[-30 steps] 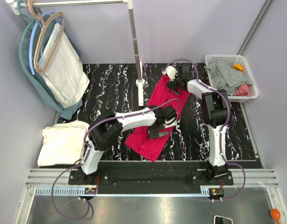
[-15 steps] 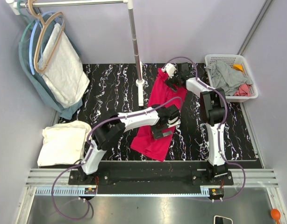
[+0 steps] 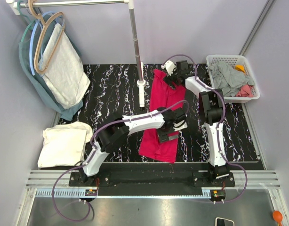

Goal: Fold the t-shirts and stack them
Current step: Fold the tshirt

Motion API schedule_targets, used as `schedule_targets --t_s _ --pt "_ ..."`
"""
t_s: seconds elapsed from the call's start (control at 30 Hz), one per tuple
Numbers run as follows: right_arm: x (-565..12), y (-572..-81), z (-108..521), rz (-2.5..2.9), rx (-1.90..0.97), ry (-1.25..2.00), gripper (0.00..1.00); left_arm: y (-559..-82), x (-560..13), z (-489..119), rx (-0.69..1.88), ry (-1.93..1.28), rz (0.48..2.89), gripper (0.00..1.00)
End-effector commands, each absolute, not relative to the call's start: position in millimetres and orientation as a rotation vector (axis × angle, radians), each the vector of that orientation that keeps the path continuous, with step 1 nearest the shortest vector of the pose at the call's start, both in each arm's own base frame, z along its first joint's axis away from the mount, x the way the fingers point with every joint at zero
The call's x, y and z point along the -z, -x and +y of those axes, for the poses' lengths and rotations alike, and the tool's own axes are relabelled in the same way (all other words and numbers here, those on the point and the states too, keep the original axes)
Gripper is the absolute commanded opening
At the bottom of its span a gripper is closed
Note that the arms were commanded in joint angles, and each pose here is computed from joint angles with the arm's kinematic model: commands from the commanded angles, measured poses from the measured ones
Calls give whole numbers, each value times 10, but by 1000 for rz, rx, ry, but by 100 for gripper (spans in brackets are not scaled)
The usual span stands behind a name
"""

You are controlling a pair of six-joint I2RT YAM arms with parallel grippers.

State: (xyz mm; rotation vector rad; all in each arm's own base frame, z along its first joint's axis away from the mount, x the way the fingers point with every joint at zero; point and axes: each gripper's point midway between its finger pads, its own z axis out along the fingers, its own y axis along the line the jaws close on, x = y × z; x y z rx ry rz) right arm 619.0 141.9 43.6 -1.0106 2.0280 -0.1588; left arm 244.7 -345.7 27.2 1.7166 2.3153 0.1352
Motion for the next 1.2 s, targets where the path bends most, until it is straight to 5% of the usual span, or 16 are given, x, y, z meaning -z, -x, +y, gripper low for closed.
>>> schedule_targets --t_s 0.0,0.57,1.17 --pt "-427 -6342 1533 1991 176 1018 100 -2425 -226 -3662 -75 -1742 2305 99" --pt "-478 -6771 1450 1940 324 979 100 -2861 -200 -3793 -248 -1653 2216 99" --pt "-1106 -6760 1363 1916 332 865 100 -2971 -920 -3597 -255 -1474 2154 99"
